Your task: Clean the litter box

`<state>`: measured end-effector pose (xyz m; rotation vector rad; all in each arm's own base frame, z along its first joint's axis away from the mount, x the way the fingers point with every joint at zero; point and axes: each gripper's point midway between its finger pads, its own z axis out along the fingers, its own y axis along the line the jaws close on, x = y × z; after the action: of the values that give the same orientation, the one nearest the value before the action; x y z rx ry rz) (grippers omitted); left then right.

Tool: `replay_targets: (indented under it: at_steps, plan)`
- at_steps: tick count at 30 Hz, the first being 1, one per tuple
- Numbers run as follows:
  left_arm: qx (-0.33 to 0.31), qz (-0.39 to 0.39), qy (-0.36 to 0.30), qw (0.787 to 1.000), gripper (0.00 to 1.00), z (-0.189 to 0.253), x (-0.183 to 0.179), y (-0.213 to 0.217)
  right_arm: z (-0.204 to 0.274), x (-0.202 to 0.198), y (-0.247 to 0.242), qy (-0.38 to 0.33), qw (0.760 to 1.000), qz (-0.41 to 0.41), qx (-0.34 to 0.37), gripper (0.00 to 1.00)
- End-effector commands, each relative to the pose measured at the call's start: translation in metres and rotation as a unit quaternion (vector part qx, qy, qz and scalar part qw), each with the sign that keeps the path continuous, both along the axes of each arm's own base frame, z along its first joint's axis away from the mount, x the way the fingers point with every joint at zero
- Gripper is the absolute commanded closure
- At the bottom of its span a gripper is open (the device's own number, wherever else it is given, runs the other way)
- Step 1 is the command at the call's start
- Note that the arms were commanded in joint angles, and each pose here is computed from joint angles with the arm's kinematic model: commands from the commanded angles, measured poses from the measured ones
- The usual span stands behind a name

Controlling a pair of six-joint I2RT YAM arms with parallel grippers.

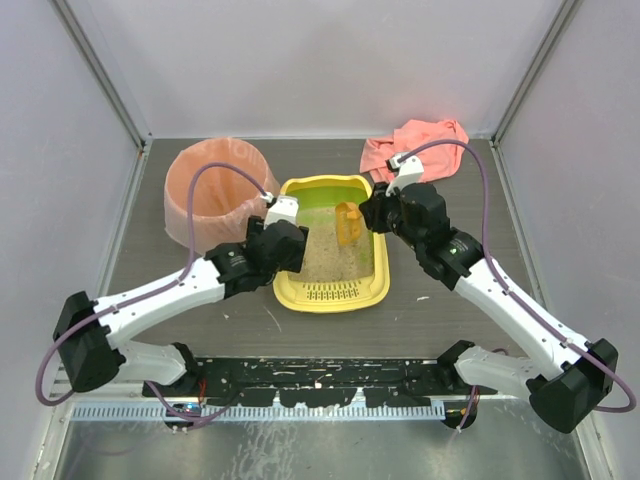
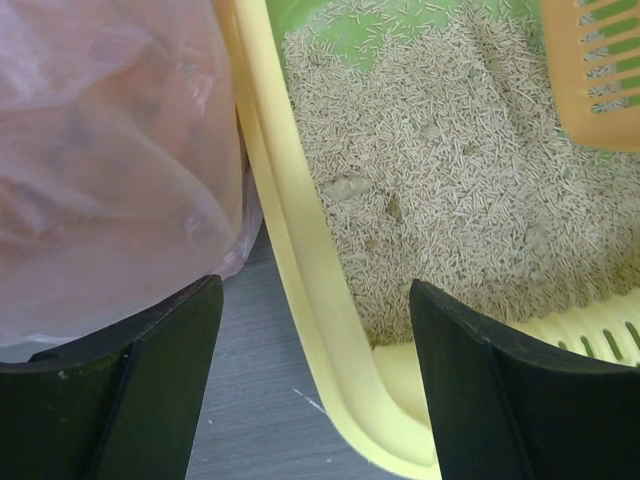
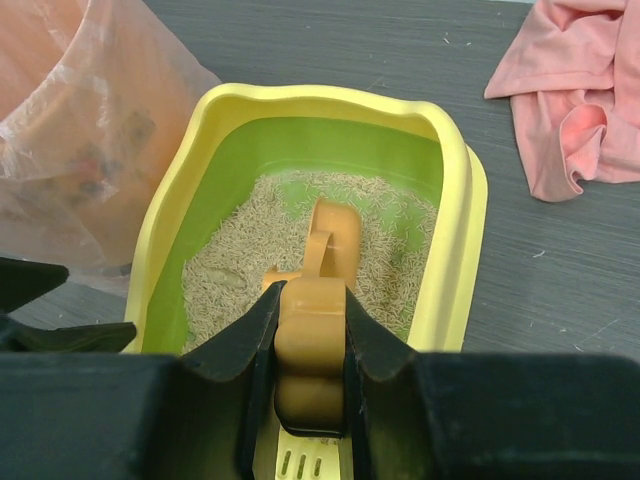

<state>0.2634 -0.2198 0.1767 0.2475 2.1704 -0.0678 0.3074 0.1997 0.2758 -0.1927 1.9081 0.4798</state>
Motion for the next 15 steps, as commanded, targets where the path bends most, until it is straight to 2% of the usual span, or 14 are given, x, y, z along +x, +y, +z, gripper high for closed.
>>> replay_targets:
  at_steps: [1,6,15]
  plan:
    - [-0.012,0.023,-0.034,0.999,0.26,0.012,0.027,-0.012,0.026,0.000,0.005,-0.033,0.998,0.012,0.050,0.99]
    - [-0.024,0.024,-0.008,0.999,0.32,-0.009,0.050,-0.013,0.021,-0.001,0.004,-0.027,0.998,0.015,0.053,0.99]
    - [-0.020,-0.005,-0.004,1.000,0.46,-0.018,0.072,-0.018,0.018,-0.002,0.001,-0.026,0.998,0.015,0.052,0.99]
